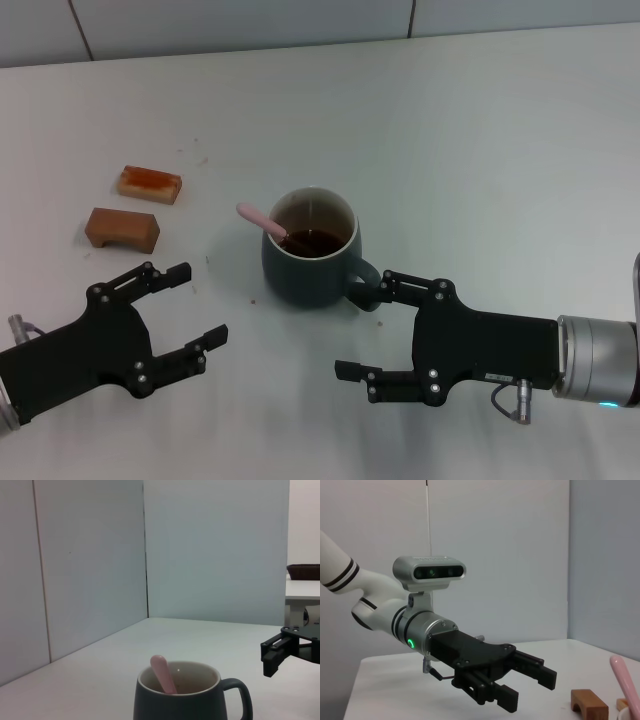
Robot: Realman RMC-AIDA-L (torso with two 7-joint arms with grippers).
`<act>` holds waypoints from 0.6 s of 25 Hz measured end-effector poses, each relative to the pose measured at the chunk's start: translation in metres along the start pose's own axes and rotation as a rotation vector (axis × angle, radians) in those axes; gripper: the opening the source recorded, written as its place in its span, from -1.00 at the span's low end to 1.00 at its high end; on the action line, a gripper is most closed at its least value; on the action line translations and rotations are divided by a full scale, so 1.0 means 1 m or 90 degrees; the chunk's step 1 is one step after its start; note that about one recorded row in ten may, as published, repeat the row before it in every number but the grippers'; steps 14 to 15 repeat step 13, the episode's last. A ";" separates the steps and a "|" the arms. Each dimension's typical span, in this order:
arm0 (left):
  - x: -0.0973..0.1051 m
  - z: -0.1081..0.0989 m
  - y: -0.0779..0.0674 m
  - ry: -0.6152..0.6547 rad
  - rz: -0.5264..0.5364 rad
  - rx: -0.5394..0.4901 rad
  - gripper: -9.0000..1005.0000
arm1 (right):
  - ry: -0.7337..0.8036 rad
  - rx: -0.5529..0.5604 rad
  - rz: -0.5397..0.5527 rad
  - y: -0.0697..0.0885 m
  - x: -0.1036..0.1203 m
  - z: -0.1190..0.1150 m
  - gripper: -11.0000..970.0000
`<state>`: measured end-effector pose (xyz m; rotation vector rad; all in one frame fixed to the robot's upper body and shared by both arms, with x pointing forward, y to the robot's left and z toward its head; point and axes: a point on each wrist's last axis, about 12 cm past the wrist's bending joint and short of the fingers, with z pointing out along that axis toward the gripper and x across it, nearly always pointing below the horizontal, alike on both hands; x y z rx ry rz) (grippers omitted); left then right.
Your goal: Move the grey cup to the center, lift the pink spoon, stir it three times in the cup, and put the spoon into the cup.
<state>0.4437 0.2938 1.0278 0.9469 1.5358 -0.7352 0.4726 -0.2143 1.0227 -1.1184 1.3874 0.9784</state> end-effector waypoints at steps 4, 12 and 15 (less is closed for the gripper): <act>0.000 0.000 0.001 -0.001 -0.001 0.000 0.56 | -0.001 0.001 -0.001 0.000 0.000 0.000 0.65; 0.000 0.000 0.000 -0.001 -0.005 0.000 0.56 | -0.001 -0.001 -0.002 -0.002 -0.001 0.001 0.65; 0.000 0.000 0.000 -0.001 -0.006 0.000 0.56 | -0.001 -0.001 -0.002 -0.002 -0.001 0.001 0.65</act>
